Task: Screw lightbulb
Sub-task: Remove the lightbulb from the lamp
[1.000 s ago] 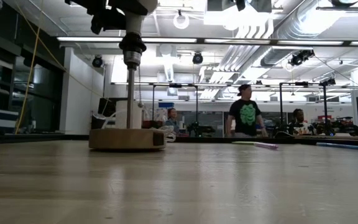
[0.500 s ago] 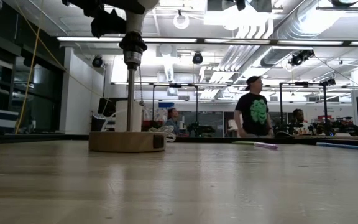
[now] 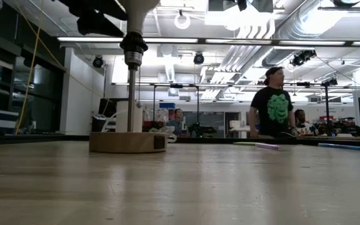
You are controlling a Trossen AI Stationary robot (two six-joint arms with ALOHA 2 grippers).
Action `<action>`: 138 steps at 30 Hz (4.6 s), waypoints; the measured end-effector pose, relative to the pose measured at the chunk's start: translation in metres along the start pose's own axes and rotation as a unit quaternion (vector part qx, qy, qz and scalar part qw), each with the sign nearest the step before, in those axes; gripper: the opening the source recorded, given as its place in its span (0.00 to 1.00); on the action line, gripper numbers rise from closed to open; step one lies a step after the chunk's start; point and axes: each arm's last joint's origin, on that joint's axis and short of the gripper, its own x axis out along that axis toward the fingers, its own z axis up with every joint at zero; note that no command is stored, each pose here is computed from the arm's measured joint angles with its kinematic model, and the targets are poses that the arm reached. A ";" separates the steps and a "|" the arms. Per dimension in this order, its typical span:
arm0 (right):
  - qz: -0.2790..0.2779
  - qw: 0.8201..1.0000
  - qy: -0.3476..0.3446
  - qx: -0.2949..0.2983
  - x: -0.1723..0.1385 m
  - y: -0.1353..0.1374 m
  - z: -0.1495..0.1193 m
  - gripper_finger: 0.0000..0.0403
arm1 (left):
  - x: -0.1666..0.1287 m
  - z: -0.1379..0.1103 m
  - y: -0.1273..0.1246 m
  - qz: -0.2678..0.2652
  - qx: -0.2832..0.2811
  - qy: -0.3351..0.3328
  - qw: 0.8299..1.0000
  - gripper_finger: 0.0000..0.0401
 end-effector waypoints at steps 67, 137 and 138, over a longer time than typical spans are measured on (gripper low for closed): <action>0.095 0.993 0.029 0.065 0.083 0.085 -0.065 0.00 | -0.013 0.034 0.039 -0.046 -0.110 -0.048 0.992 0.00; 0.081 0.995 0.027 0.056 0.071 0.071 -0.051 0.00 | -0.006 0.045 0.054 -0.088 -0.156 -0.079 0.981 0.00; 0.077 0.995 0.026 0.056 0.071 0.070 -0.051 0.00 | -0.009 0.045 0.054 -0.090 -0.155 -0.077 0.981 0.00</action>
